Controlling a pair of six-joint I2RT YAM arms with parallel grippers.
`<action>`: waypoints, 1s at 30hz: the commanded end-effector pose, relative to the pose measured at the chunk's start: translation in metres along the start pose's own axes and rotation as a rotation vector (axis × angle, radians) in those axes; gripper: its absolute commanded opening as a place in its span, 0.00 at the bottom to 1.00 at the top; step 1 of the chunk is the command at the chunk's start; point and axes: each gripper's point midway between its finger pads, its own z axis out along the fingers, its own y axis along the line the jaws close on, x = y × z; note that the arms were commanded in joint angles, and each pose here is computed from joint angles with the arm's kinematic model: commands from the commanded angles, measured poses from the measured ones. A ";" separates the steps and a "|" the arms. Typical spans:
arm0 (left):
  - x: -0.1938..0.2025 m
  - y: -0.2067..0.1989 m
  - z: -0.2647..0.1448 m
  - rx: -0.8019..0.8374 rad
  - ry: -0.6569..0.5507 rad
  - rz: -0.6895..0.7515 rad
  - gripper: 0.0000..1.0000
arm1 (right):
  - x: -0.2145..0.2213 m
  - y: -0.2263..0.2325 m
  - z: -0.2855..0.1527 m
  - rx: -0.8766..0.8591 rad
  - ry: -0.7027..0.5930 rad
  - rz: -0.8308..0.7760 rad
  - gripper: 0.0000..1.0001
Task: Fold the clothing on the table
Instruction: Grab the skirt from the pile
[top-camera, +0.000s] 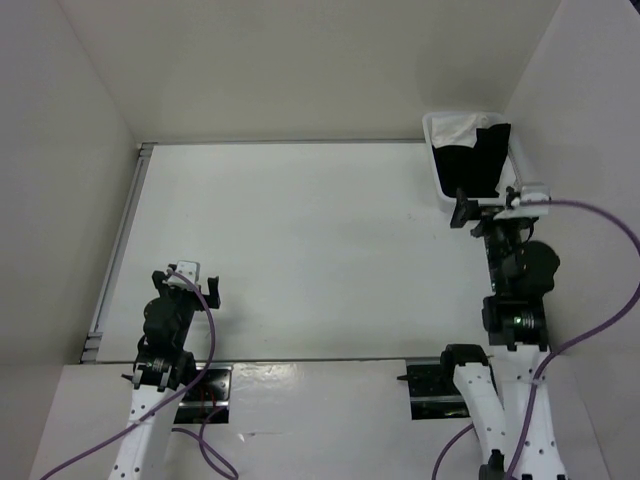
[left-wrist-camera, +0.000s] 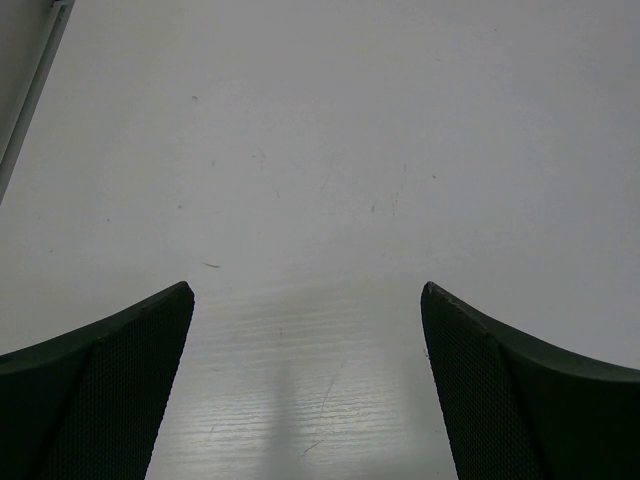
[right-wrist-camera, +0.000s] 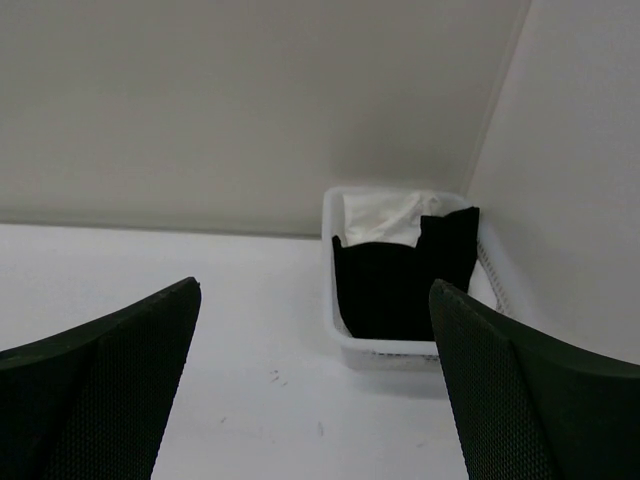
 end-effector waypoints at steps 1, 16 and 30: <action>-0.023 0.003 -0.001 -0.019 -0.137 -0.015 1.00 | -0.001 -0.023 0.023 0.093 0.178 -0.048 0.99; -0.023 0.003 -0.001 -0.019 -0.137 -0.015 1.00 | 0.082 -0.059 0.120 0.071 0.585 -0.042 0.99; -0.023 0.003 -0.001 -0.019 -0.137 -0.015 1.00 | 0.200 -0.120 0.215 0.208 0.745 -0.040 0.95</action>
